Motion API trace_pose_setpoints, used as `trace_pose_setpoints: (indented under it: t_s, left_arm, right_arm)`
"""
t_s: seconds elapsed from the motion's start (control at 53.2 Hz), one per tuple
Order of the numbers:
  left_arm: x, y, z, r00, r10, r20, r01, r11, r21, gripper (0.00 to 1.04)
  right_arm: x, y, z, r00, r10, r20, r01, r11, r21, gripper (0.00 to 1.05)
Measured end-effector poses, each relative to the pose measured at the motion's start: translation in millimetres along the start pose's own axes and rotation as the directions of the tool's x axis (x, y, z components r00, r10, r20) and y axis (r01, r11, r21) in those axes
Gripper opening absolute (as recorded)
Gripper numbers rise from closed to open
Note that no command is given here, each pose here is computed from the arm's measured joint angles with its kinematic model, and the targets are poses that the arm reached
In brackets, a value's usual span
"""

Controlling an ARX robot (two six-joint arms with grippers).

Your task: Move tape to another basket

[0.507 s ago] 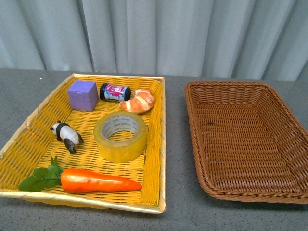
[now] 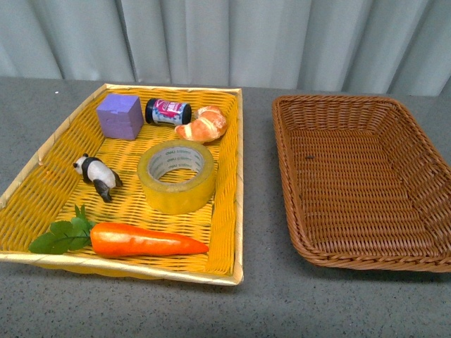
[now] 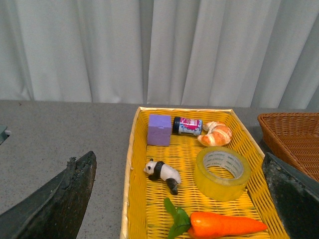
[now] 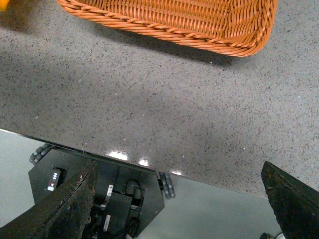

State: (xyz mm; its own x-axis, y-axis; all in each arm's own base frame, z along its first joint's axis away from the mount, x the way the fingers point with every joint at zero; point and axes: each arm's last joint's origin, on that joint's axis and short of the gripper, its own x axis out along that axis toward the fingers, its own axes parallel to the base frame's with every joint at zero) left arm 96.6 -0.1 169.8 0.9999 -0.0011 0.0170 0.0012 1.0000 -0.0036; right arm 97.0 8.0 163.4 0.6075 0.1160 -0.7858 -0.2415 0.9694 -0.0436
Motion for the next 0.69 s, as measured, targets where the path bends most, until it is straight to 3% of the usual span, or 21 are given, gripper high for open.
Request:
trace_pose_setpoints:
  t_s: [0.695]
  left_arm:
    - [0.0,0.0,0.0,1.0,0.0,0.0,0.0,1.0,0.0,0.98]
  right_arm:
    - [0.0,0.0,0.0,1.0,0.0,0.0,0.0,1.0,0.0,0.96]
